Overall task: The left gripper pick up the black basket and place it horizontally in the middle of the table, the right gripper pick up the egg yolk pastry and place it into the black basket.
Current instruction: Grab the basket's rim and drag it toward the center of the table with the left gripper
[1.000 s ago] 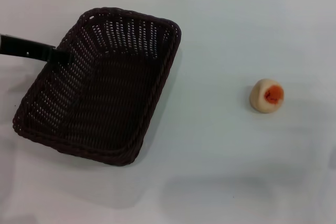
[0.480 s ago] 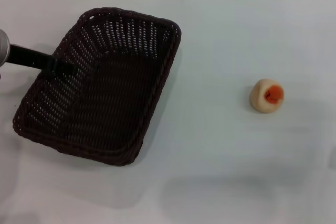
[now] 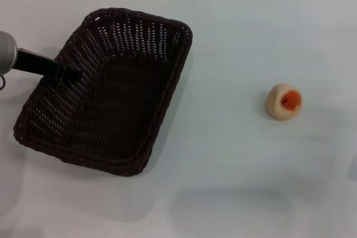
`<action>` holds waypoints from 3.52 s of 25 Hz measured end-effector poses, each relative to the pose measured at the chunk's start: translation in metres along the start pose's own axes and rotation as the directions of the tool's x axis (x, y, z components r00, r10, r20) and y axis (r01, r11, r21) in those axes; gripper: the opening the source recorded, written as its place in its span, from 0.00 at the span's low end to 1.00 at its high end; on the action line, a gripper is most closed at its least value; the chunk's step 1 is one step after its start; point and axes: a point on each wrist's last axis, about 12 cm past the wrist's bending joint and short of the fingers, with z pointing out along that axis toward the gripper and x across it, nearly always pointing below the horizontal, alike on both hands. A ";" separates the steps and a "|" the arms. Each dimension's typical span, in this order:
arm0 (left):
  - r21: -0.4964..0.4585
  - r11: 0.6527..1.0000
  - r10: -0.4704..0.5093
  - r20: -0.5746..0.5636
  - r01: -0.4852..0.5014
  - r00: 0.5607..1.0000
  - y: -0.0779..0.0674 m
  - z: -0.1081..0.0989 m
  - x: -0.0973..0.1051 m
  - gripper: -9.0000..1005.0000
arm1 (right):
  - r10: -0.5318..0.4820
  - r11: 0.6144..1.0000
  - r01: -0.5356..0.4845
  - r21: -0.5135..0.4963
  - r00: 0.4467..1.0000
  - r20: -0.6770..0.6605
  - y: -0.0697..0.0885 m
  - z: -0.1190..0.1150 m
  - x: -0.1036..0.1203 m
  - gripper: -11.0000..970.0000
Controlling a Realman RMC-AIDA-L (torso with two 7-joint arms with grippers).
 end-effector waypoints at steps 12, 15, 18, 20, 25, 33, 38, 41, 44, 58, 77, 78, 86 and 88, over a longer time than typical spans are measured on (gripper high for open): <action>0.001 1.000 0.011 0.001 -0.011 1.000 -0.001 0.000 -0.002 0.25 | 0.001 1.000 -0.001 0.001 1.000 -0.001 0.000 0.000 0.000 0.64; 0.001 1.000 0.023 0.007 -0.023 1.000 -0.001 -0.001 -0.004 0.24 | 0.001 1.000 -0.001 0.007 1.000 -0.005 -0.001 0.000 0.001 0.64; -0.004 0.998 0.069 0.035 -0.068 0.997 -0.003 -0.007 -0.012 0.24 | 0.001 1.000 -0.001 0.009 1.000 -0.007 -0.001 0.000 0.001 0.64; -0.012 0.994 0.106 0.058 -0.105 0.993 -0.004 -0.011 -0.019 0.24 | 0.001 1.000 -0.001 0.009 1.000 -0.007 -0.001 0.000 0.001 0.64; -0.035 0.979 0.204 0.114 -0.201 0.972 -0.009 -0.022 -0.038 0.24 | 0.001 1.000 -0.001 0.009 1.000 -0.007 -0.002 0.000 0.001 0.64; 0.010 0.923 0.367 0.279 -0.385 0.887 -0.019 -0.046 -0.065 0.20 | -0.003 1.000 0.003 0.017 1.000 -0.011 -0.005 -0.003 0.001 0.64; 0.065 0.859 0.453 0.367 -0.508 0.812 -0.028 -0.057 -0.075 0.19 | 0.000 0.999 0.001 0.035 1.000 -0.014 -0.007 -0.004 0.001 0.64; 0.088 0.811 0.501 0.407 -0.579 0.764 -0.034 -0.061 -0.076 0.20 | 0.001 0.999 0.000 0.038 1.000 -0.016 -0.007 -0.005 0.001 0.64; 0.112 0.747 0.551 0.448 -0.656 0.704 -0.042 -0.065 -0.075 0.21 | 0.001 0.999 0.000 0.039 1.000 -0.017 -0.008 -0.006 0.001 0.64; 0.176 0.538 0.673 0.500 -0.825 0.545 -0.073 -0.055 -0.076 0.24 | -0.006 0.999 0.007 0.053 1.000 -0.020 -0.012 -0.009 0.002 0.64; 0.136 0.494 0.727 0.477 -0.859 0.494 -0.089 -0.036 -0.096 0.29 | -0.003 0.998 0.005 0.068 1.000 -0.025 -0.020 -0.020 0.002 0.64; 0.136 0.497 0.725 0.477 -0.857 0.496 -0.088 -0.036 -0.096 0.30 | -0.003 0.998 0.005 0.068 1.000 -0.025 -0.020 -0.020 0.002 0.64; 0.123 0.552 0.692 0.486 -0.825 0.535 -0.081 -0.038 -0.098 0.32 | 0.002 0.998 0.000 0.070 1.000 -0.018 -0.020 -0.020 0.001 0.64; 0.122 0.562 0.686 0.484 -0.818 0.543 -0.080 -0.038 -0.097 0.32 | 0.002 0.998 0.000 0.071 1.000 -0.016 -0.020 -0.020 0.001 0.64</action>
